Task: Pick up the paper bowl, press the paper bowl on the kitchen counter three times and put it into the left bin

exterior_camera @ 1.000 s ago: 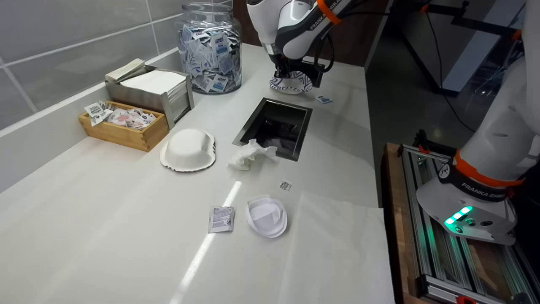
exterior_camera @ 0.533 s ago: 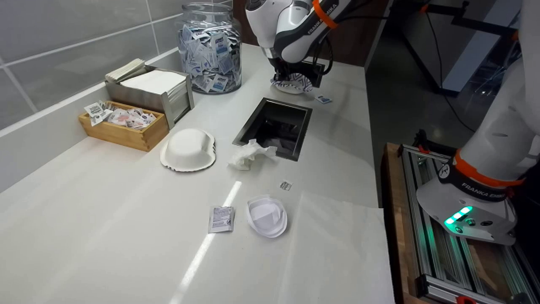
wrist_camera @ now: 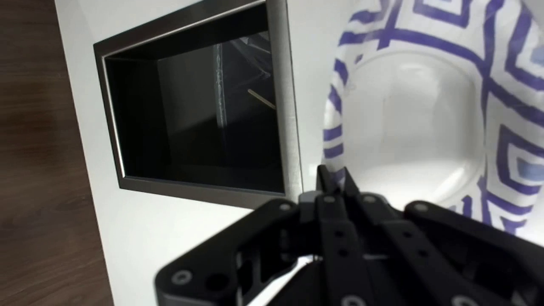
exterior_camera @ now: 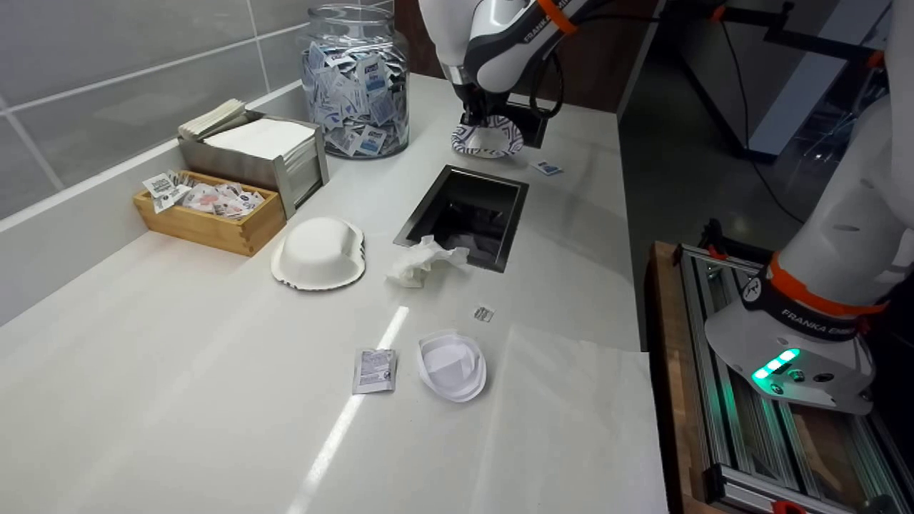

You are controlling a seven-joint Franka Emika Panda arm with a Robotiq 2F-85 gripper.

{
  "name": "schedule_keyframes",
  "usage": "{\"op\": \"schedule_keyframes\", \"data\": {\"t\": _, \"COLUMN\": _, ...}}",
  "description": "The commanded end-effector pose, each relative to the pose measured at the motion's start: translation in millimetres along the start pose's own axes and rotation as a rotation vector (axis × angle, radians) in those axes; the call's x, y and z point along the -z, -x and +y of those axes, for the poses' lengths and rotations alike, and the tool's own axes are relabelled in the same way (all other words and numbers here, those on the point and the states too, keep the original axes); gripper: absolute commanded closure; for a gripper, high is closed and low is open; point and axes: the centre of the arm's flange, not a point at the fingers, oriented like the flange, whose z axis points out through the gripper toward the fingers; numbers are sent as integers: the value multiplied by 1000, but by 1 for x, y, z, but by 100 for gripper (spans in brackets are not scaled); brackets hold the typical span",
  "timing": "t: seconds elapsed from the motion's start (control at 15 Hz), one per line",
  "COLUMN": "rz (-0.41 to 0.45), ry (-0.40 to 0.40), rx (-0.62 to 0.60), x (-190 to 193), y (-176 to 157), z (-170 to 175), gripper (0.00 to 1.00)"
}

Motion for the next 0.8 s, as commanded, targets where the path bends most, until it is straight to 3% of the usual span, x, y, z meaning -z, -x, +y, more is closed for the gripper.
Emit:
{"op": "schedule_keyframes", "data": {"t": 0.0, "rz": 41, "ry": -165, "rx": -71, "x": 33, "y": 37, "z": 32, "gripper": 99}}
{"op": "schedule_keyframes", "data": {"t": 0.4, "rz": -1, "ry": -461, "rx": -163, "x": 60, "y": 66, "z": 92, "gripper": 99}}
{"op": "schedule_keyframes", "data": {"t": 0.73, "rz": -145, "ry": -697, "rx": -228, "x": 33, "y": 79, "z": 122, "gripper": 99}}
